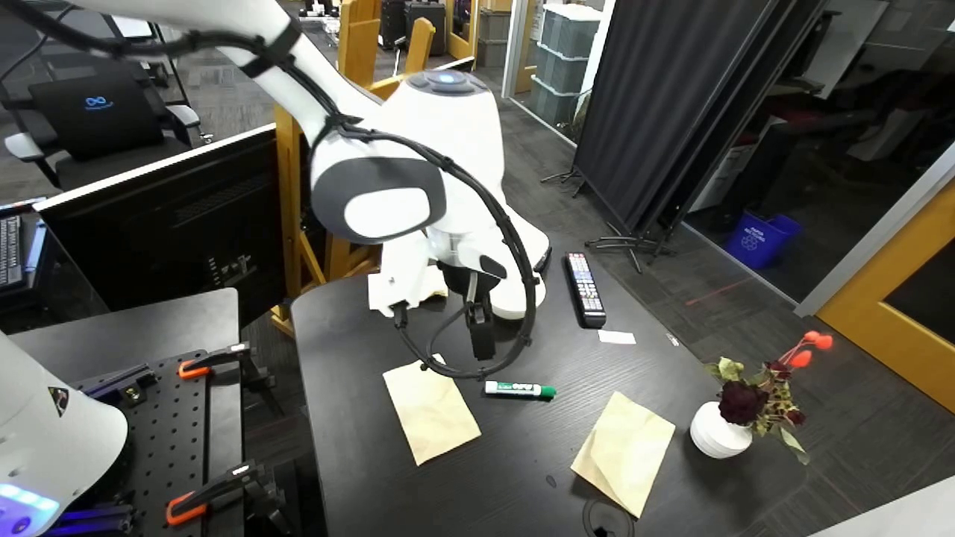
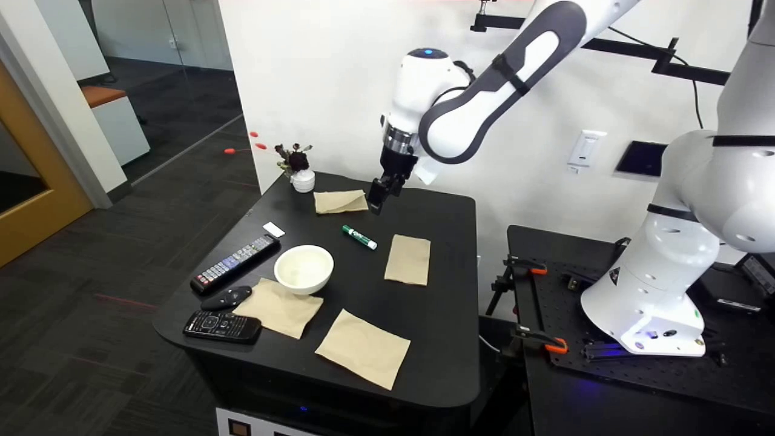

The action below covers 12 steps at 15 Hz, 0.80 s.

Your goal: Put the green marker inside the white bowl

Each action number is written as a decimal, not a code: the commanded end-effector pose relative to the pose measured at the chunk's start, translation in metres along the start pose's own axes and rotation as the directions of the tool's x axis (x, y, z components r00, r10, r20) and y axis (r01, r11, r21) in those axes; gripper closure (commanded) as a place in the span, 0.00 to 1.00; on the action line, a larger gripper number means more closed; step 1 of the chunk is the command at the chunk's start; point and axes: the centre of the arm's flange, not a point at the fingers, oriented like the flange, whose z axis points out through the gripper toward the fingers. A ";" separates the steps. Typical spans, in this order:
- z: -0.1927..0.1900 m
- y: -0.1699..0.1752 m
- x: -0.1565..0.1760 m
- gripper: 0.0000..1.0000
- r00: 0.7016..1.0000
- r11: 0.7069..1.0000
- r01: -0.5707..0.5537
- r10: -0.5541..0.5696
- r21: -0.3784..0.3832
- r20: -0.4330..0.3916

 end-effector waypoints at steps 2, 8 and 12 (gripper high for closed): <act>0.057 -0.008 0.054 0.00 0.997 0.997 -0.065 0.066 -0.035 0.040; 0.109 -0.004 0.088 0.00 0.991 0.992 -0.121 0.123 -0.029 0.060; 0.129 -0.003 0.103 0.00 0.987 0.989 -0.144 0.146 -0.030 0.068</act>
